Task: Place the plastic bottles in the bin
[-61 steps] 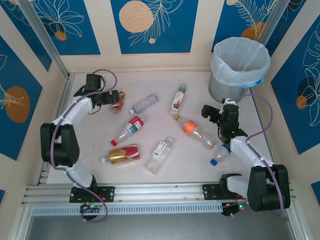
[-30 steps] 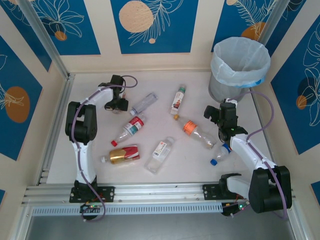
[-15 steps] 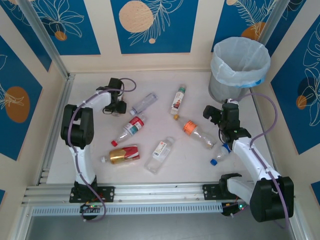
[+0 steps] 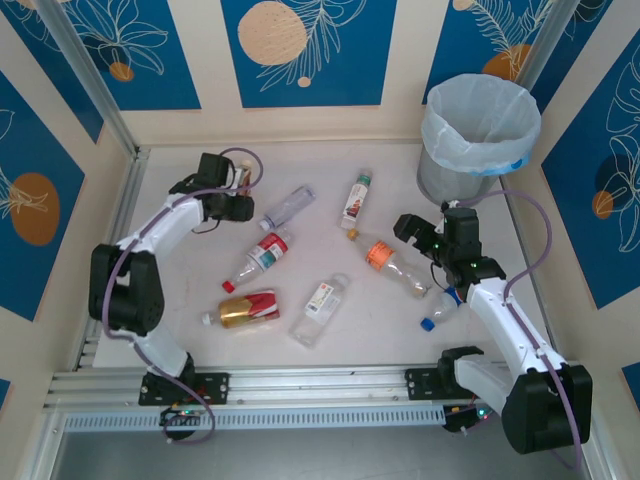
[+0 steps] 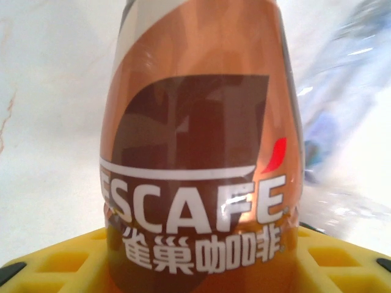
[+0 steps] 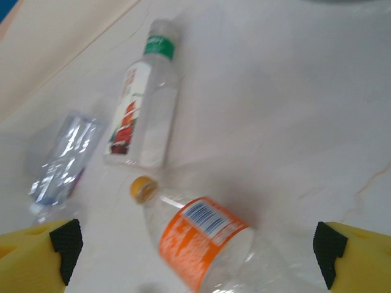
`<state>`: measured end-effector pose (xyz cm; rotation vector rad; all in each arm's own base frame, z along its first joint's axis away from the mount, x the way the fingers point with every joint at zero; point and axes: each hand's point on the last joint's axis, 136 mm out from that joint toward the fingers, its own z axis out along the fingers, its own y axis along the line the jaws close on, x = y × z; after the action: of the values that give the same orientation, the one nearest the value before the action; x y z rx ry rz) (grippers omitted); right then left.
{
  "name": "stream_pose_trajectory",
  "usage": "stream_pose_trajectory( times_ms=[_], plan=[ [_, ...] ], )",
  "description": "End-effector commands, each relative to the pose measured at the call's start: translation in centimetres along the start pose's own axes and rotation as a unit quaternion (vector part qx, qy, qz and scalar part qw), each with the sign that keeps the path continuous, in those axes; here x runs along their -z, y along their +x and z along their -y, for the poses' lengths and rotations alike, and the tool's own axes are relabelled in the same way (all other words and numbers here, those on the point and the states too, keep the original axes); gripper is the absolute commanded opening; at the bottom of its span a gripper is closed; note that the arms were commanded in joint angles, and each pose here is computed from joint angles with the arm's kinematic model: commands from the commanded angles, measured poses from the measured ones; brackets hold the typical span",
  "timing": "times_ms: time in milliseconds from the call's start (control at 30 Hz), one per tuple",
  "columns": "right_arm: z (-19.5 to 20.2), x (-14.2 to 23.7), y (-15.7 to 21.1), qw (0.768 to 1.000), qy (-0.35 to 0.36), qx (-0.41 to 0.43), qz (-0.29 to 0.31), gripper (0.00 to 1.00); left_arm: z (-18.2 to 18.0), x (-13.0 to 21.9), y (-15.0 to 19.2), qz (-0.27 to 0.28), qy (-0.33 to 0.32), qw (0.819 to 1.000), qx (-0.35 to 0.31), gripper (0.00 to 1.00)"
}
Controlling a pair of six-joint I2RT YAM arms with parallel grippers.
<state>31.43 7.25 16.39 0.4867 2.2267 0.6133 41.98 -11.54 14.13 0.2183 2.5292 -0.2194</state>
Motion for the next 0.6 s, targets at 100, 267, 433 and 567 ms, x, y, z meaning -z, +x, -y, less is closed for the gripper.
stream_pose_trajectory(
  times_ms=[100,267,433,567],
  plan=[
    [-6.2,-0.1,2.7,0.984,-0.146,-0.065,-0.085,0.99,9.5,4.0,-0.7,0.076,0.167,0.982,-0.031,0.54],
    [-9.3,0.2,2.6,0.975,-0.185,-0.064,-0.106,0.99,14.5,5.2,1.1,0.085,0.215,0.972,-0.049,0.53],
    [-11.0,0.5,1.8,0.97,-0.223,-0.037,-0.088,0.99,20.3,6.0,4.4,0.072,0.297,0.948,-0.09,0.53],
    [-12.4,0.7,1.3,0.963,-0.255,-0.033,-0.084,0.99,23.8,6.2,7.2,0.048,0.325,0.932,-0.153,0.52]
  ],
)
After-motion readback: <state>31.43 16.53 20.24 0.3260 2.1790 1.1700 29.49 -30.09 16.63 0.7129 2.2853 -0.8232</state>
